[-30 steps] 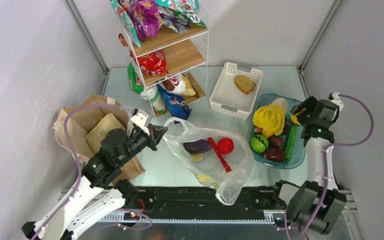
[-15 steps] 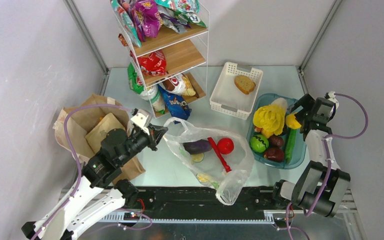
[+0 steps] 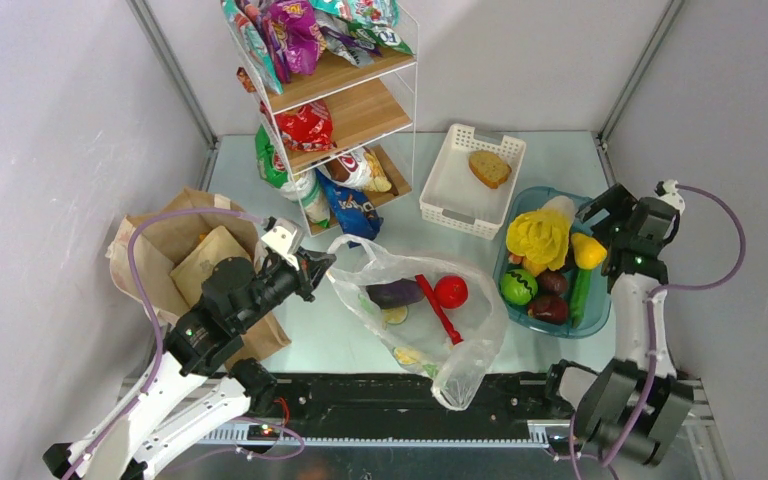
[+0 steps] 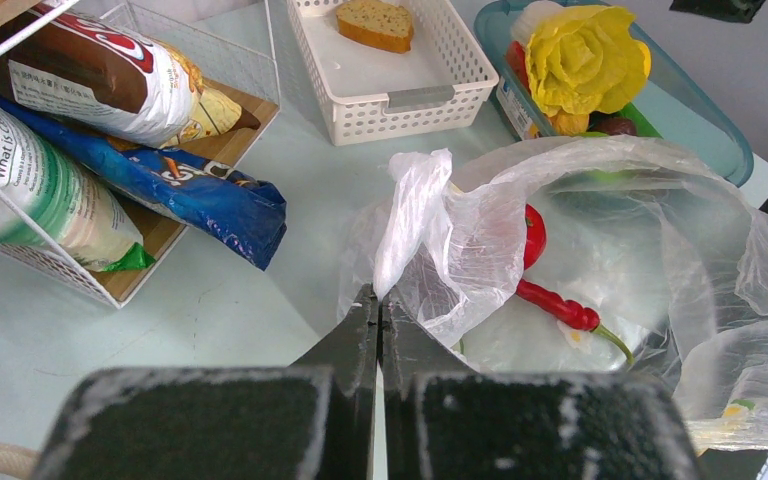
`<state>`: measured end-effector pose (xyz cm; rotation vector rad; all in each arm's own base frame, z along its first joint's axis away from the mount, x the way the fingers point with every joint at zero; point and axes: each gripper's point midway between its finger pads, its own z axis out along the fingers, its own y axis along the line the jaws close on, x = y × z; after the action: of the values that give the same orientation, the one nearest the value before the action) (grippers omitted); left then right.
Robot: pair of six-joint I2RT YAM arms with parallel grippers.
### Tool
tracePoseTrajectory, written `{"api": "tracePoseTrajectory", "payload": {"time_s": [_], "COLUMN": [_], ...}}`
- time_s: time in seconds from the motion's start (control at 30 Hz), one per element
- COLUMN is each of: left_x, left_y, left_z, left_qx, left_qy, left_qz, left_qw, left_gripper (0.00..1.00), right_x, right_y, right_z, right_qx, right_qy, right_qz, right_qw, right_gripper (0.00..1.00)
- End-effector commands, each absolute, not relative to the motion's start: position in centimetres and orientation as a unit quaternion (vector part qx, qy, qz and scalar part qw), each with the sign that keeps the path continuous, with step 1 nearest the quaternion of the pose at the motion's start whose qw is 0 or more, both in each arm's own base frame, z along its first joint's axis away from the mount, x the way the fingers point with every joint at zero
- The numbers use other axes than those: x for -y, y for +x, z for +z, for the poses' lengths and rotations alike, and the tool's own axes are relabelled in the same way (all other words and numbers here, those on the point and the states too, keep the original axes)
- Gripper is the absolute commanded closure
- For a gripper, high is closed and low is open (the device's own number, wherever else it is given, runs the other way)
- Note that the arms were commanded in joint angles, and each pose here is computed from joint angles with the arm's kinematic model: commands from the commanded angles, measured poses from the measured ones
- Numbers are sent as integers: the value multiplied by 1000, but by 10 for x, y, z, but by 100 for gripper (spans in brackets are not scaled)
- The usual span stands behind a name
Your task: Untie the knot of the grocery bags and take out the mixed food
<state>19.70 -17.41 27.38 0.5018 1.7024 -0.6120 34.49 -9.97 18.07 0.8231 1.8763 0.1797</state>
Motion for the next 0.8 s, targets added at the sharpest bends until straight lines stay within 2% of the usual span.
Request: {"api": "tracePoseTrajectory", "payload": {"time_s": [0.0, 0.17, 0.2, 0.33, 0.43, 0.77], "left_x": [175, 175, 175, 175, 175, 173], "left_y": [197, 198, 198, 198, 199, 197], "left_z": [283, 282, 281, 280, 280, 284], "left_qx": [-720, -721, -722, -723, -723, -717], "left_qy": [216, 217, 216, 217, 218, 218], "left_qz": [-266, -265, -264, -263, -262, -263], "left_qw": [603, 602, 602, 601, 601, 607], "left_gripper": [100, 100, 100, 100, 100, 100], "right_x": [53, -25, -53, -129, -160, -274], "right_y": [331, 302, 293, 260, 245, 165], "right_z": [226, 265, 272, 280, 270, 246], "right_qx": [-772, -768, -767, -771, -783, -789], "right_qy": [271, 155, 109, -11, -50, -201], "right_qz": [134, 218, 251, 329, 328, 387], "right_qw": [560, 582, 580, 545, 526, 432], "right_gripper": [4, 10, 17, 28, 35, 42]}}
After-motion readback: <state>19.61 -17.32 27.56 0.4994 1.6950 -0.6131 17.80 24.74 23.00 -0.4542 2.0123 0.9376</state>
